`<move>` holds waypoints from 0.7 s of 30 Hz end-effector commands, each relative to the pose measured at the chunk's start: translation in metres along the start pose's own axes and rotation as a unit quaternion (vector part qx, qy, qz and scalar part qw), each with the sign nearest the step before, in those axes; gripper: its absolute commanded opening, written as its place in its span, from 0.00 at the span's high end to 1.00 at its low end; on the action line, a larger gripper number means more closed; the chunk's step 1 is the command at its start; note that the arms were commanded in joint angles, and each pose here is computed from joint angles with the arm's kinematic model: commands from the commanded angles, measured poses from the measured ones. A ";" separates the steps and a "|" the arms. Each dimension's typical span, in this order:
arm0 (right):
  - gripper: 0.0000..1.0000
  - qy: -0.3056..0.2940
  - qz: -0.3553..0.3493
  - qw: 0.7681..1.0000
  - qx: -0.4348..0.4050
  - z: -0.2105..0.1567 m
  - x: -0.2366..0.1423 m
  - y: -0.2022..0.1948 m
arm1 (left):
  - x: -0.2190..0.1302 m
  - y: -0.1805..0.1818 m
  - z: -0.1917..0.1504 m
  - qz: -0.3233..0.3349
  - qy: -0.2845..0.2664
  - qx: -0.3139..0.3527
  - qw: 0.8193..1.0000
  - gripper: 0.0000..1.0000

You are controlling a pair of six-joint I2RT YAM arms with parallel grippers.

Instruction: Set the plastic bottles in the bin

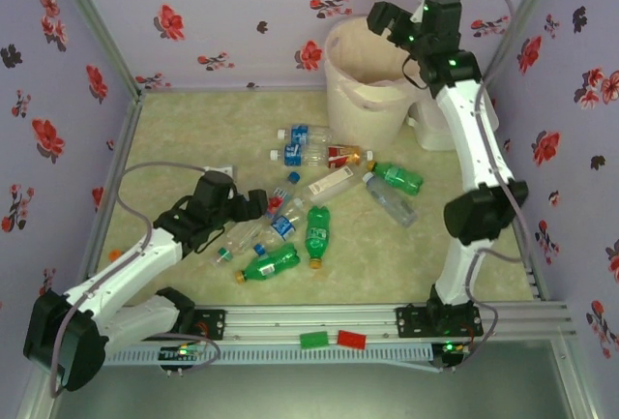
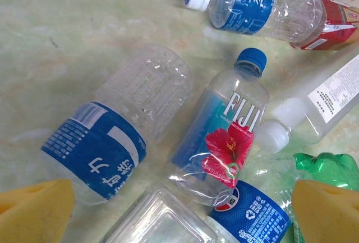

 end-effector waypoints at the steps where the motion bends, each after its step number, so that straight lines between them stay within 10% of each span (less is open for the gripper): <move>1: 0.00 0.026 0.009 0.999 -0.024 -0.026 -0.037 0.010 | -0.013 0.010 0.008 0.029 0.003 0.019 0.999 0.00; 21: 0.00 0.219 -0.069 0.973 0.033 -0.301 -0.159 -0.076 | -0.014 0.045 -0.078 0.060 0.143 -0.034 0.987 0.00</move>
Point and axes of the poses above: each hand's point on the last joint's axis, 136 mm out from that joint toward the fingers, its own x axis out along the fingers, its own y axis along the line the jaws close on, z = x × y, the point moved 3 cm from there along -x, back along the fingers, and after that the axes turned 5 degrees about x, right-handed, at the moved point
